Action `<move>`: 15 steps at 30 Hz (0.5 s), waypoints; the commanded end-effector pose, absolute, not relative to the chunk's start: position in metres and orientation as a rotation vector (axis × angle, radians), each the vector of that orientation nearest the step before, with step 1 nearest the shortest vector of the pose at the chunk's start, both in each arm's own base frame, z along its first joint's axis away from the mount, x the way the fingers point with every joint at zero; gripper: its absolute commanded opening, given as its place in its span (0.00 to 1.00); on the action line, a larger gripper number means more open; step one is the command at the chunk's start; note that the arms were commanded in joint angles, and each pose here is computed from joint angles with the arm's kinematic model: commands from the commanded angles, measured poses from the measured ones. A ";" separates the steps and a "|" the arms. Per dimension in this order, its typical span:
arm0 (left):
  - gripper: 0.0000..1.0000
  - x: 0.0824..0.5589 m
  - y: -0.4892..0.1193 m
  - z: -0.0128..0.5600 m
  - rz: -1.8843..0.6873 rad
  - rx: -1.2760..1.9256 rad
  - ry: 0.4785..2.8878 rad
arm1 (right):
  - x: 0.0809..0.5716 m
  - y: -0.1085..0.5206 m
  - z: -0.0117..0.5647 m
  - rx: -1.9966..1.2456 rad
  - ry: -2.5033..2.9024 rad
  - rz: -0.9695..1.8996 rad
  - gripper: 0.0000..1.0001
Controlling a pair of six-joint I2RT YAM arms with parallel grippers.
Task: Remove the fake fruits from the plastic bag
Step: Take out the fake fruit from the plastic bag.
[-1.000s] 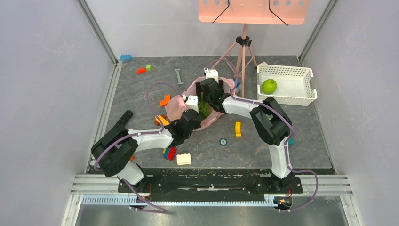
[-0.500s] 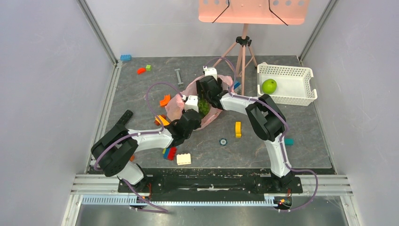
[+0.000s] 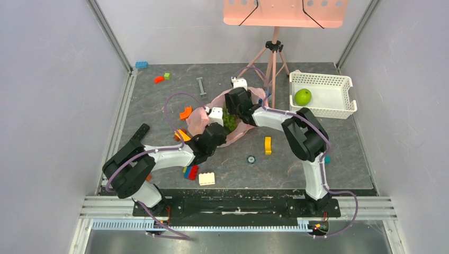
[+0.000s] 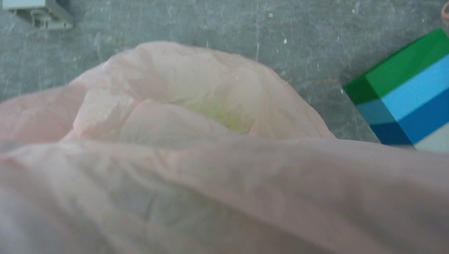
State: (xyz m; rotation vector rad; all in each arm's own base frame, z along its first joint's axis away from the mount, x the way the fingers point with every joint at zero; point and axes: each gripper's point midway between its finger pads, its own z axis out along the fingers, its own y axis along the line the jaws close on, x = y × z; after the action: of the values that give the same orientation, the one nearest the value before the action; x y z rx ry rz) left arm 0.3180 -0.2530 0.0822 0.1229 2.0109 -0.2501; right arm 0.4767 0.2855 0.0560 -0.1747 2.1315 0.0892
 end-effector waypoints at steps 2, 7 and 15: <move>0.15 0.325 -0.258 0.098 -0.280 0.088 1.963 | 0.456 0.287 0.104 -0.186 2.075 0.234 0.59; 0.15 0.325 -0.257 0.098 -0.277 0.084 1.962 | 0.434 0.286 0.119 -0.213 2.090 0.310 0.59; 0.15 0.325 -0.257 0.099 -0.275 0.081 1.961 | 0.401 0.295 0.143 -0.285 2.083 0.488 0.59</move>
State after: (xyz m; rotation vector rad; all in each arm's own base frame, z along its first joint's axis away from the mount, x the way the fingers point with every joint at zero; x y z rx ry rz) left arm 0.3180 -0.2530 0.0822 0.1226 2.0108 -0.2498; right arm 0.4160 0.2848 0.1163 -0.2504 2.1160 0.3556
